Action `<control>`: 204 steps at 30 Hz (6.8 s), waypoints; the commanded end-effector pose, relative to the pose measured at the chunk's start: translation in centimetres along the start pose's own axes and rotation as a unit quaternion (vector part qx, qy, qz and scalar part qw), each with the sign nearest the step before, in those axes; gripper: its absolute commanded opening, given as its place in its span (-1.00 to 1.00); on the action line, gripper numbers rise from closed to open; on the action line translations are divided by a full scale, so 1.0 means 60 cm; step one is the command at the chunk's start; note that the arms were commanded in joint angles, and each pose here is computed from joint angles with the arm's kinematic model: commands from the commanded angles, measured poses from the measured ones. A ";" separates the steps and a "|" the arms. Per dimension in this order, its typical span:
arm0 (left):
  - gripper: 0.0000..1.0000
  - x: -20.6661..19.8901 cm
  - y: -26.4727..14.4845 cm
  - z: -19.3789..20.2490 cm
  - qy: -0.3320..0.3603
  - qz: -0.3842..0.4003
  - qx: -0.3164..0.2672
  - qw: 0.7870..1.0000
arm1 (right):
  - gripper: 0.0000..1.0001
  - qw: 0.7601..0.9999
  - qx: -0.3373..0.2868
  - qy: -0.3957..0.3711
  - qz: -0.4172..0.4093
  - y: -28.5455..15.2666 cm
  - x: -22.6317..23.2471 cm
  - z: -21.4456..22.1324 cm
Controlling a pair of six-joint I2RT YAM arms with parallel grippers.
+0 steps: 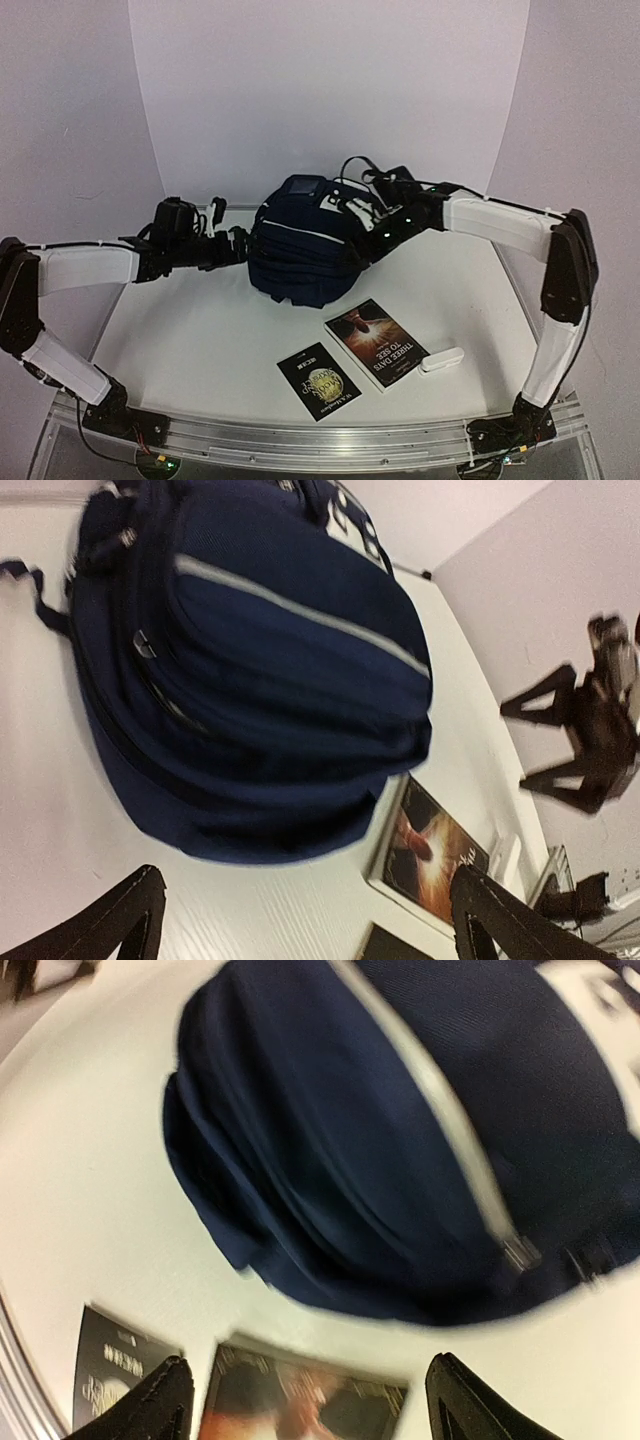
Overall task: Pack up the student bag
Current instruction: Unzip the student bag at the center of the board, then pick up the book from the center of the board.
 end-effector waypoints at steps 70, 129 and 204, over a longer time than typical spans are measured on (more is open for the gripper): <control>-0.99 -0.276 0.207 0.215 -0.108 0.111 0.059 0.986 | 0.39 0.959 0.182 0.197 -0.090 0.000 -0.119 0.242; 0.99 -0.252 -0.025 0.006 -0.022 0.204 -0.133 0.970 | -1.00 0.953 -0.097 0.144 -0.248 -0.304 -0.022 -0.053; -1.00 -0.148 -0.168 0.022 -0.179 0.142 -0.315 0.921 | 0.16 0.994 -0.090 0.033 -0.043 -0.154 -0.006 -0.100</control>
Point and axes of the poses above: each gripper's point midway between its finger pads, its own y axis out along the fingers, its own x axis along the line the jaws close on, z = x × y, the point moved 7 cm from there along -y, back along the fingers, and after that the axes turned 11 degrees about y, right-handed, at the moved point
